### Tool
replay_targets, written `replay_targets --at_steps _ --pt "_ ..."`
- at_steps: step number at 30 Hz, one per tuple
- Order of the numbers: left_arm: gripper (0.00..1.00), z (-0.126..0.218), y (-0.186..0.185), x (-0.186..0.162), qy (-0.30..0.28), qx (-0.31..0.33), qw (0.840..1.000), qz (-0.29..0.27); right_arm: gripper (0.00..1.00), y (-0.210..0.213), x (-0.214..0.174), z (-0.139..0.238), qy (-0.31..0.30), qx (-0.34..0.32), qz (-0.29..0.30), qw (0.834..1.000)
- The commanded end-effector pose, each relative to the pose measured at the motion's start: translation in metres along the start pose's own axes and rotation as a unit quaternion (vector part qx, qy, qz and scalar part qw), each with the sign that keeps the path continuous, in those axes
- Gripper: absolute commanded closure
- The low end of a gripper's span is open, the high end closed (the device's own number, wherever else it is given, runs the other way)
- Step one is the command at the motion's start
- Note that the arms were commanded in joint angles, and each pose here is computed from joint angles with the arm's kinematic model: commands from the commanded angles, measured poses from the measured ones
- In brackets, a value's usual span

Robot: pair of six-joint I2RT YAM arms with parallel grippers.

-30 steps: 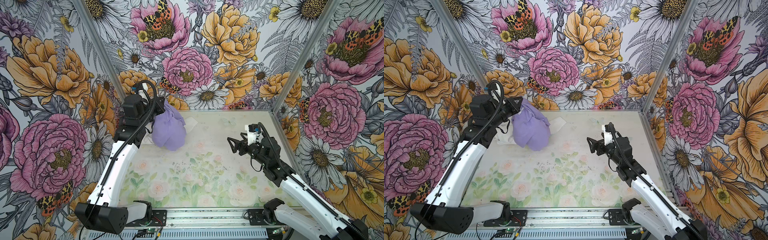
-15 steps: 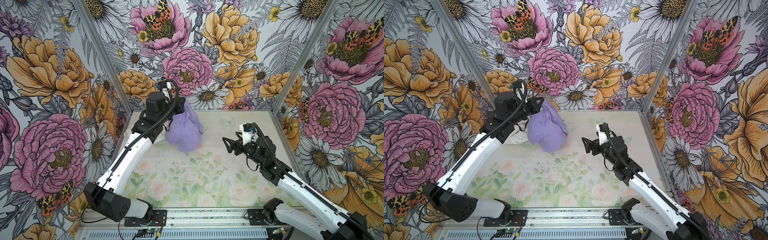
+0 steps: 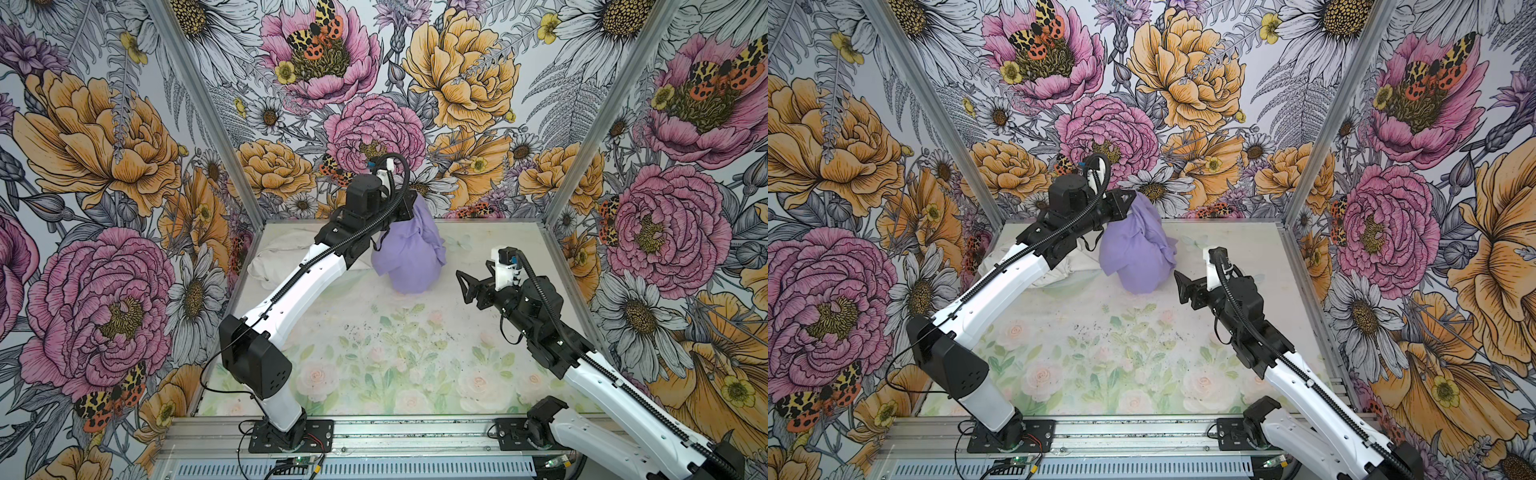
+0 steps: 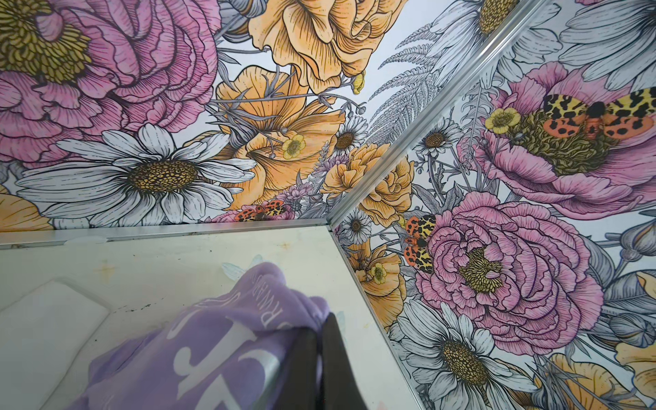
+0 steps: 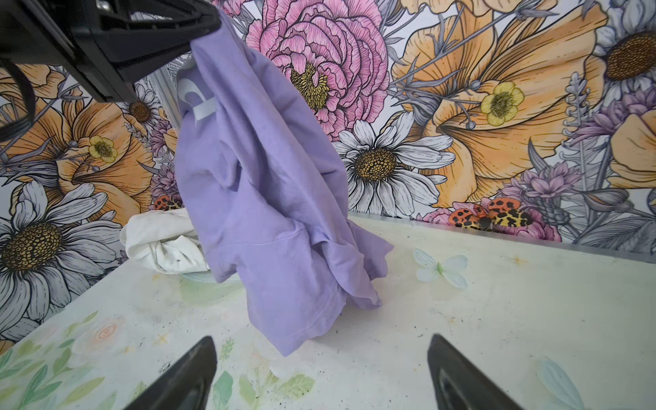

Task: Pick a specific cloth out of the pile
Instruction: 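Carry the lavender shirt with the left gripper toward the right arm's side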

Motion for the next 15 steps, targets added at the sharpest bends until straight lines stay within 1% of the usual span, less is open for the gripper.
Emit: replay_targets --at_steps 1,3,4,6,12,15 --pt "1.0 -0.011 -0.018 0.014 -0.038 -0.033 0.999 0.003 0.07 -0.005 -0.005 0.006 -0.001 -0.03 0.013 0.999" --pt "1.0 -0.023 -0.025 0.011 -0.034 -0.046 0.998 0.005 0.07 -0.008 -0.007 0.008 0.001 -0.045 0.014 0.999" --pt "1.0 -0.039 -0.021 0.0 -0.02 -0.044 0.999 0.009 0.07 -0.009 -0.008 0.008 0.0 -0.054 0.015 0.998" --pt "1.0 -0.054 -0.025 -0.006 -0.013 -0.053 0.998 0.013 0.07 -0.013 -0.01 0.01 0.002 -0.07 0.015 0.997" --pt "1.0 -0.092 -0.041 -0.022 -0.001 -0.085 0.996 0.029 0.07 -0.026 -0.014 0.016 0.003 -0.116 0.01 0.993" --pt "1.0 -0.11 -0.05 -0.029 0.002 -0.105 0.994 0.039 0.07 -0.035 -0.015 0.021 -0.001 -0.142 -0.003 0.99"
Point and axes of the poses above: each gripper's point midway between its finger pads, its own z axis back along the fingers, its own y axis along the line the jaws close on, x = y × z, the point moved 10 cm from there along z, back along the fingers, and after that the axes turned 6 degrees about -z, right-handed, at the moved point
